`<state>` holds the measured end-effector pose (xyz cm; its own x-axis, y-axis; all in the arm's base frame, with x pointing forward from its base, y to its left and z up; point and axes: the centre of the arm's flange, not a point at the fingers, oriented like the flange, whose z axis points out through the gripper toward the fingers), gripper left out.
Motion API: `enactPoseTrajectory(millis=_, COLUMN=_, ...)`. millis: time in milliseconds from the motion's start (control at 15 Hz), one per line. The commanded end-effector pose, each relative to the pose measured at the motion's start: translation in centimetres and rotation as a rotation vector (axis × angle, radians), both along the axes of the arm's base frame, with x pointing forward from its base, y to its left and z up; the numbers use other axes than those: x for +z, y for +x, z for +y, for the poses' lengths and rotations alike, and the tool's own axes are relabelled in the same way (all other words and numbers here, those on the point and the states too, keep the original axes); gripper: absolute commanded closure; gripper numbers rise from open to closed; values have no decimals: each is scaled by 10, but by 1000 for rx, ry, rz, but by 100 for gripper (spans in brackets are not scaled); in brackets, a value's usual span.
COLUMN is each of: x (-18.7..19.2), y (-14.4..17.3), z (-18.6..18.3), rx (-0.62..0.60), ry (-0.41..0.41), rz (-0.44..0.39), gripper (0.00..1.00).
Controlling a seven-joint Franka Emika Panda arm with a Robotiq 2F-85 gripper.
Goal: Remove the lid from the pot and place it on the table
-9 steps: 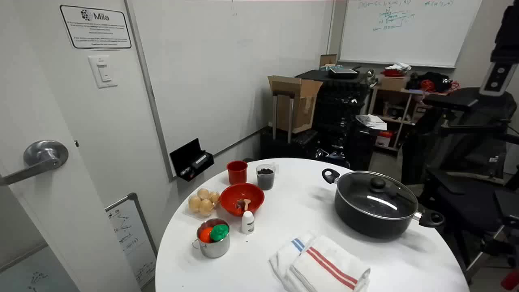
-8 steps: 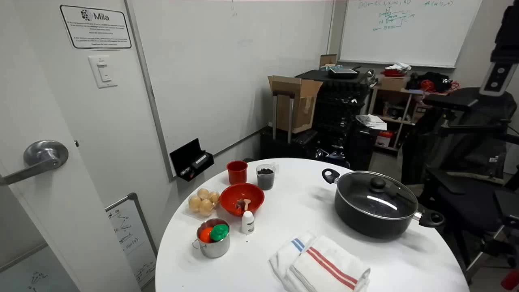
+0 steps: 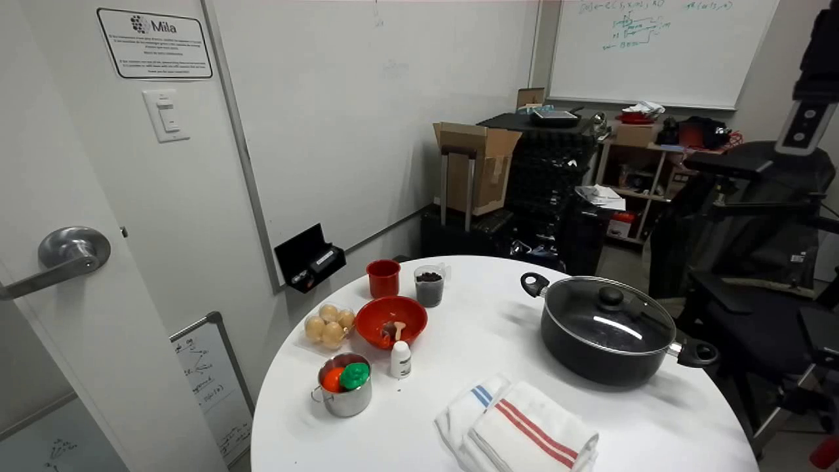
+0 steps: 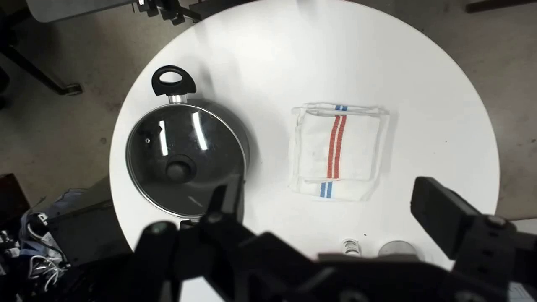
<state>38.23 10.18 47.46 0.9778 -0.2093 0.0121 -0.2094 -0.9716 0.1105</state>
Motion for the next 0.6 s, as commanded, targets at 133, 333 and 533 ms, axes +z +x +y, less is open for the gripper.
enactPoseTrajectory(millis=133, x=-6, y=10, z=-6, rx=-6, ry=14, rz=24, gripper=0)
enactPoseTrajectory(millis=333, x=-20, y=21, z=-19, rx=-23, ry=36, rz=58, gripper=0)
enactPoseTrajectory(millis=533, x=-40, y=35, z=-41, rx=-62, ry=75, rz=106, gripper=0)
